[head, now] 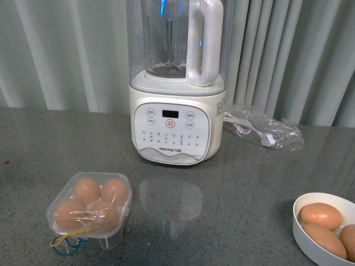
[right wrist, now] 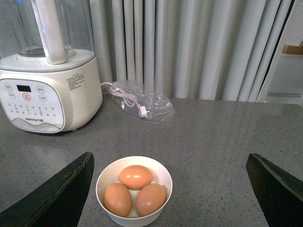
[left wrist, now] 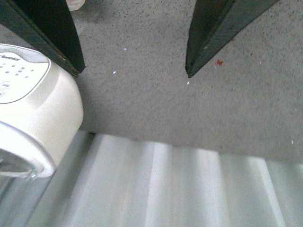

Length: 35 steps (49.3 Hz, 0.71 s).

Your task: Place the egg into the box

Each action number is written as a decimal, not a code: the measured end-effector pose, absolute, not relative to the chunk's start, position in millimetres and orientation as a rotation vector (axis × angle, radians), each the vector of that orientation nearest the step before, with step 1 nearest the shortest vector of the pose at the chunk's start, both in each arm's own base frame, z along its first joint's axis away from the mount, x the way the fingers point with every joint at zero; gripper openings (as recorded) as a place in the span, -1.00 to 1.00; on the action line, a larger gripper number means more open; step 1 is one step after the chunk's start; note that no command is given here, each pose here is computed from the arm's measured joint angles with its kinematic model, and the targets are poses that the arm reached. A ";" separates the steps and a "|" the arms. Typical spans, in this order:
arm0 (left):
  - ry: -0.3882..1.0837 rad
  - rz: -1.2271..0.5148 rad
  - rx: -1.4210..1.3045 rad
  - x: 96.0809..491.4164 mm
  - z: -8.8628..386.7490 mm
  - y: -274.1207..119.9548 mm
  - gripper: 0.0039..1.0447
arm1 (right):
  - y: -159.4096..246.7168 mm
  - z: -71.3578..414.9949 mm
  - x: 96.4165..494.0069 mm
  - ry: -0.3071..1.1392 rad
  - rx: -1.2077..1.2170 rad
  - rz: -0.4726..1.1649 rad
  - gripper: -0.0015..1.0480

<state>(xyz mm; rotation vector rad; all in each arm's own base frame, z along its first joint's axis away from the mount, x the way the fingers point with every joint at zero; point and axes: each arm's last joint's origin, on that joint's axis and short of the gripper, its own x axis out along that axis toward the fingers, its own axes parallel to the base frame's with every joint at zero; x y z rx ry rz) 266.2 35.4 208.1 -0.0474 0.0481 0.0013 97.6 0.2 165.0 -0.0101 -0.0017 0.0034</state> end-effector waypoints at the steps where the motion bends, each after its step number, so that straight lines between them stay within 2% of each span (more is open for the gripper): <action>1: 0.024 0.001 -0.037 259.3 207.4 32.9 0.08 | 0.2 165.0 97.6 -0.002 -0.010 0.003 0.86; 15: 0.010 0.004 -0.013 209.9 189.2 16.4 -0.94 | 0.2 165.0 97.6 -0.002 -0.010 0.003 0.86; 35: 0.009 0.000 -0.007 163.1 175.0 0.2 -0.94 | 0.1 165.0 97.6 -0.002 -0.010 0.003 0.86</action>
